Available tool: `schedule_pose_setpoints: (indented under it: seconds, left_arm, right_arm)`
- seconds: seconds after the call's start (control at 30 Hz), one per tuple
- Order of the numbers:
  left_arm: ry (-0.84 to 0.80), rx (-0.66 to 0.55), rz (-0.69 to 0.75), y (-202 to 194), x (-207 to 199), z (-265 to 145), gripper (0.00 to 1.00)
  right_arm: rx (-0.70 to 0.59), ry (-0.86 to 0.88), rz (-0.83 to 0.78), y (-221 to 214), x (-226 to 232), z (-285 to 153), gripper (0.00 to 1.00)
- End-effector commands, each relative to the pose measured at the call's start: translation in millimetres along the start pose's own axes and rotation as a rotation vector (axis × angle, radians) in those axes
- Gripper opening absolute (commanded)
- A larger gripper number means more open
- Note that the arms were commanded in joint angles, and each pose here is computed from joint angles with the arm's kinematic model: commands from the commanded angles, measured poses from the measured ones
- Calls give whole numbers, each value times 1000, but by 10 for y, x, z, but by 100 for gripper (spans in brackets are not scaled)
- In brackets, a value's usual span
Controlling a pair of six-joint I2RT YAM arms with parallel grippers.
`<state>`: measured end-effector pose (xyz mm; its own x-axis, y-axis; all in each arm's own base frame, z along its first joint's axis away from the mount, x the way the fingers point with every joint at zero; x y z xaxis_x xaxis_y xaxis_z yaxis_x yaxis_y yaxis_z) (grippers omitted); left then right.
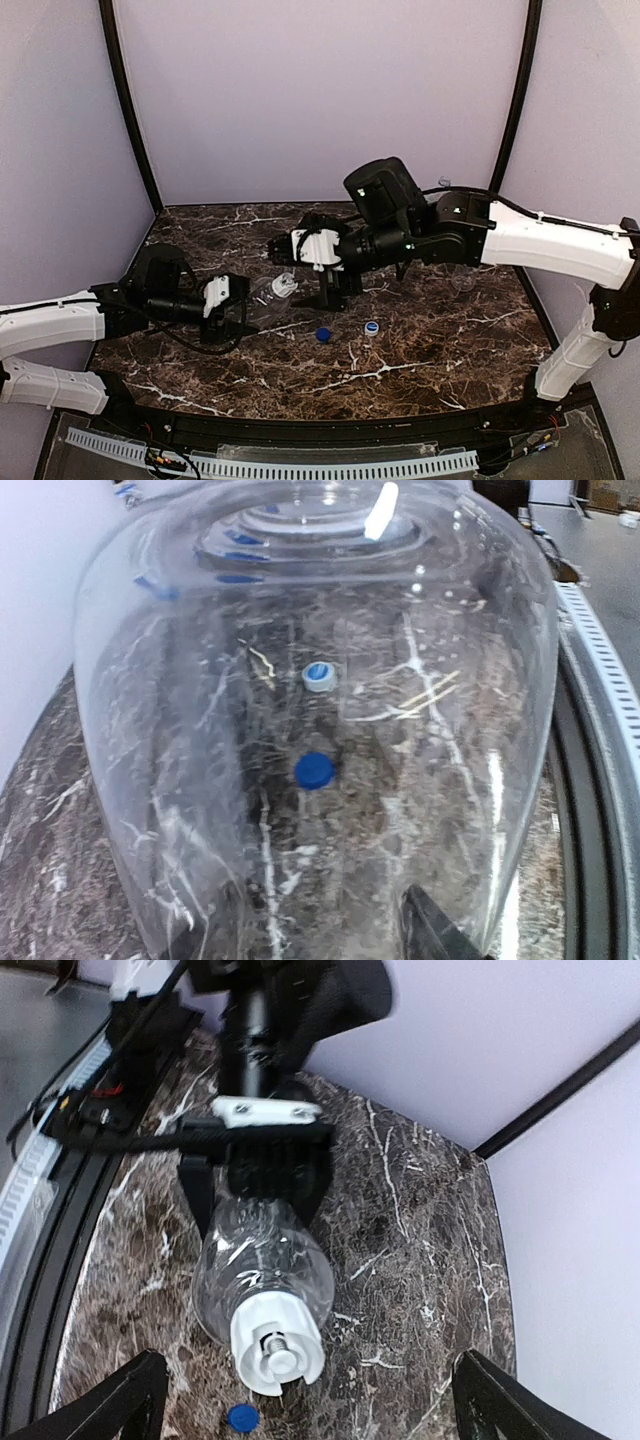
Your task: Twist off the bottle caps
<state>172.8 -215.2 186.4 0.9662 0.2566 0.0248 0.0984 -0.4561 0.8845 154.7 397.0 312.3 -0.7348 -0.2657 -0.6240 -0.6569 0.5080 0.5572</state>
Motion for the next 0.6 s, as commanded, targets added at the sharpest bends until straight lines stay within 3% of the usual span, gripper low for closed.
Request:
schedule_pose_setpoints:
  seconds: [0.0, 0.1, 0.23, 0.57]
  left_arm:
    - [314, -85, 27, 127, 365, -62, 46]
    - [428, -115, 64, 185, 491, -102, 46]
    - [484, -108, 78, 184, 554, -116, 46]
    - [454, -91, 67, 135, 519, -93, 46]
  right_arm:
    - [-171, -39, 485, 62, -398, -178, 99]
    - [-165, -11, 750, -111, -540, -63, 97]
    - [-151, 55, 1008, -232, -633, 147, 85]
    - [-171, -10, 1013, -230, -745, 292, 67]
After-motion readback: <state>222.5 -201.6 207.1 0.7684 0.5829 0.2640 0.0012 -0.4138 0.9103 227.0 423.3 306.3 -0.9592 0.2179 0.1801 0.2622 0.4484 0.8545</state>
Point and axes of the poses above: each gripper's point midway between its finger pads, its own z axis out along the fingers, its own x axis along the line the jaws close on, y = z × x, the point moved 6 cm from there along -z, back along the fingers, and after that the axes turned 11 degrees about -z, right-handed, at the moved point
